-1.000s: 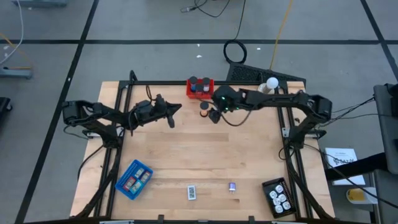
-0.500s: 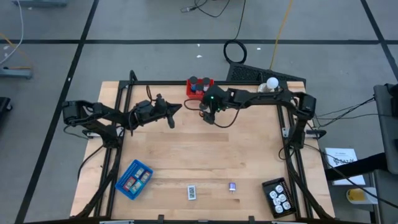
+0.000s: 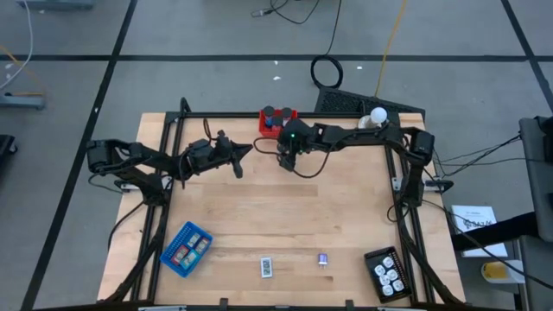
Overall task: Pick & Place Office items
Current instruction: Put the orange hourglass into the red bin, then put the white digital timer into the blue bin
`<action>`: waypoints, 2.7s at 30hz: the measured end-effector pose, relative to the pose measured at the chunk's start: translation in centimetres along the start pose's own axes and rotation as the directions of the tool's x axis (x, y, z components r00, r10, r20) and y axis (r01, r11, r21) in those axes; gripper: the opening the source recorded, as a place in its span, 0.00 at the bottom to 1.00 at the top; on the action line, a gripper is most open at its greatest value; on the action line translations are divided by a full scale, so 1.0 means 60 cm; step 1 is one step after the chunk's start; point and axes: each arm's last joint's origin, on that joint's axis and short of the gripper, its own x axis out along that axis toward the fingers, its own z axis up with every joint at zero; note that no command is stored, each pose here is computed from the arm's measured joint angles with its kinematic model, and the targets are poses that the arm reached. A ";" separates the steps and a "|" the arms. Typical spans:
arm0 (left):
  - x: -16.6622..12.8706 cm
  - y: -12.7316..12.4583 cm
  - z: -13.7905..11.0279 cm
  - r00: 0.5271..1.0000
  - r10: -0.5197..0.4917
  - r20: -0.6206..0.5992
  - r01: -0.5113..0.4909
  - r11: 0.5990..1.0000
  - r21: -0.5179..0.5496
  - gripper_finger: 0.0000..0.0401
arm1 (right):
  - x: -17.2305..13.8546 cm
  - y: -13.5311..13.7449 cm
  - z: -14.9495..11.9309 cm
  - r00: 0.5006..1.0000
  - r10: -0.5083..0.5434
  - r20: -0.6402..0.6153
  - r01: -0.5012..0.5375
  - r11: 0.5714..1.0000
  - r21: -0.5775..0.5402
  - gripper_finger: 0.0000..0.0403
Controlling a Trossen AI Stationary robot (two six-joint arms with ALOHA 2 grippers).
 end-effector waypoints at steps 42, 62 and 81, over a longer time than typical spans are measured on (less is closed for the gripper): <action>0.000 0.000 0.000 1.000 0.000 0.001 0.000 1.000 -0.002 0.06 | -0.053 -0.115 0.034 0.955 -0.244 0.169 0.218 0.963 0.159 0.54; 0.000 0.000 0.000 1.000 0.000 0.002 0.000 1.000 -0.008 0.06 | -0.014 -0.125 0.012 0.966 -0.240 0.101 0.223 0.963 0.154 0.55; 0.000 0.000 0.001 1.000 -0.001 0.008 0.001 1.000 -0.010 0.06 | 0.005 -0.125 0.002 0.968 -0.241 0.071 0.226 0.959 0.171 0.66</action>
